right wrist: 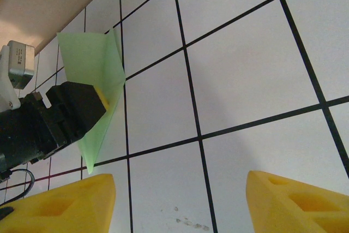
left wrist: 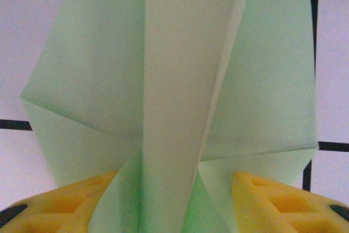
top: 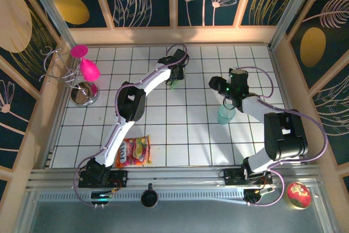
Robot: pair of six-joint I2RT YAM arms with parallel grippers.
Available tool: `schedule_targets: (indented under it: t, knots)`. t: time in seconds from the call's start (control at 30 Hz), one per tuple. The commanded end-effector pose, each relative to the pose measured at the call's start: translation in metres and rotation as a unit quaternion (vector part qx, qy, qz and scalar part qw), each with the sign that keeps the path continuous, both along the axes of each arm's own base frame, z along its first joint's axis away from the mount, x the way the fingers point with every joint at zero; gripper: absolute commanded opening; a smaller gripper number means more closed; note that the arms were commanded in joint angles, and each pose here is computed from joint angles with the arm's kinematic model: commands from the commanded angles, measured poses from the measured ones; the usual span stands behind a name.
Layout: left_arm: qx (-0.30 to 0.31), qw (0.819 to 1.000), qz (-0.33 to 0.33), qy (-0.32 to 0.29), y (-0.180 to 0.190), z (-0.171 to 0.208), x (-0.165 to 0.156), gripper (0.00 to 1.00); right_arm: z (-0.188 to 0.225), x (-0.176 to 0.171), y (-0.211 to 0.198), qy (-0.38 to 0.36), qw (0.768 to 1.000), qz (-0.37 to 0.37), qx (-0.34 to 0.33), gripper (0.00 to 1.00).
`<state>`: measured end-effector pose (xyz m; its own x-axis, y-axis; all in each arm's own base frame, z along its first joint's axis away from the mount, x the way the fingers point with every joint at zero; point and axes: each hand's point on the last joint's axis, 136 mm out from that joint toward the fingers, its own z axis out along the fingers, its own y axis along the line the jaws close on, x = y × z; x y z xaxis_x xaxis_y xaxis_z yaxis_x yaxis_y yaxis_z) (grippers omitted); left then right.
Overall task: Fold a paper plane with a square sheet of paper (pick it up from the middle)
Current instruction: Move the paper plane to the top-center of the table, then reset both arms
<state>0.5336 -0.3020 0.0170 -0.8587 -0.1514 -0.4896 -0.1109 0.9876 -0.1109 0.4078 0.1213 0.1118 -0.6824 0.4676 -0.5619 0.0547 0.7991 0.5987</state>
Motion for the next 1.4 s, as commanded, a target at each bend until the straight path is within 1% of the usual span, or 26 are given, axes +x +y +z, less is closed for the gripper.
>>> schedule_targets:
  t: [0.0, 0.1, 0.17, 0.27, 0.4, 0.5, 0.6, 0.67, 0.77, 0.87, 0.9, 0.93, 0.97, 1.0, 1.17, 1.3, 1.37]
  knots:
    - [0.012, 0.999, 0.017, 0.049, 0.011, -0.037, -0.017, 0.57, -0.006, 0.001, -0.003, 0.003, 1.0, -0.001, 0.0, 0.65]
    - [0.0, 0.999, 0.021, 0.037, 0.007, -0.028, -0.013, 0.58, -0.005, 0.001, -0.002, 0.001, 1.0, 0.0, 0.001, 0.65]
    - [-0.014, 0.999, 0.019, 0.023, 0.002, -0.014, -0.007, 0.58, -0.004, 0.002, -0.002, 0.001, 1.0, 0.001, 0.001, 0.65]
    - [-0.035, 0.999, 0.016, -0.01, -0.004, 0.021, 0.003, 0.58, 0.002, 0.004, -0.002, -0.004, 1.0, 0.001, 0.003, 0.65]
    - [-0.06, 0.997, 0.015, -0.056, -0.006, 0.075, 0.009, 0.62, 0.02, 0.007, -0.007, -0.02, 1.0, -0.006, -0.001, 0.66]
    - [-0.072, 0.994, 0.013, -0.082, -0.002, 0.111, 0.005, 0.66, 0.04, 0.009, -0.015, -0.039, 0.999, -0.019, -0.01, 0.66]
    - [-0.079, 0.991, 0.013, -0.108, 0.007, 0.143, -0.005, 0.71, 0.062, 0.01, -0.028, -0.061, 0.997, -0.038, -0.025, 0.67]
    - [-0.086, 0.987, 0.017, -0.135, 0.018, 0.167, -0.015, 0.74, 0.08, 0.009, -0.039, -0.079, 0.994, -0.054, -0.043, 0.69]
    - [-0.089, 0.976, 0.028, -0.194, 0.043, 0.204, -0.036, 0.83, 0.104, 0.003, -0.057, -0.107, 0.988, -0.082, -0.078, 0.71]
    - [-0.076, 0.962, 0.055, -0.258, 0.08, 0.23, -0.063, 0.94, 0.127, -0.007, -0.079, -0.136, 0.977, -0.12, -0.115, 0.76]
    - [-0.07, 0.954, 0.066, -0.284, 0.097, 0.241, -0.075, 0.97, 0.136, -0.013, -0.089, -0.149, 0.97, -0.139, -0.129, 0.82]
    - [-0.062, 0.948, 0.075, -0.304, 0.112, 0.245, -0.088, 0.99, 0.142, -0.018, -0.099, -0.16, 0.964, -0.162, -0.141, 0.92]
    - [-0.054, 0.942, 0.085, -0.321, 0.125, 0.246, -0.098, 0.99, 0.147, -0.024, -0.108, -0.168, 0.958, -0.179, -0.15, 0.97]
    - [-0.048, 0.934, 0.096, -0.342, 0.14, 0.252, -0.11, 0.99, 0.153, -0.03, -0.118, -0.178, 0.95, -0.199, -0.163, 0.99]
    - [0.005, 0.9, 0.155, -0.406, 0.21, 0.248, -0.165, 0.99, 0.166, -0.055, -0.163, -0.19, 0.914, -0.296, -0.202, 0.99]
    - [0.063, 0.877, 0.194, -0.435, 0.256, 0.232, -0.199, 0.99, 0.155, -0.065, -0.191, -0.18, 0.892, -0.349, -0.226, 0.99]
    - [0.097, 0.863, 0.208, -0.45, 0.275, 0.221, -0.215, 0.99, 0.143, -0.069, -0.204, -0.17, 0.885, -0.367, -0.231, 0.99]
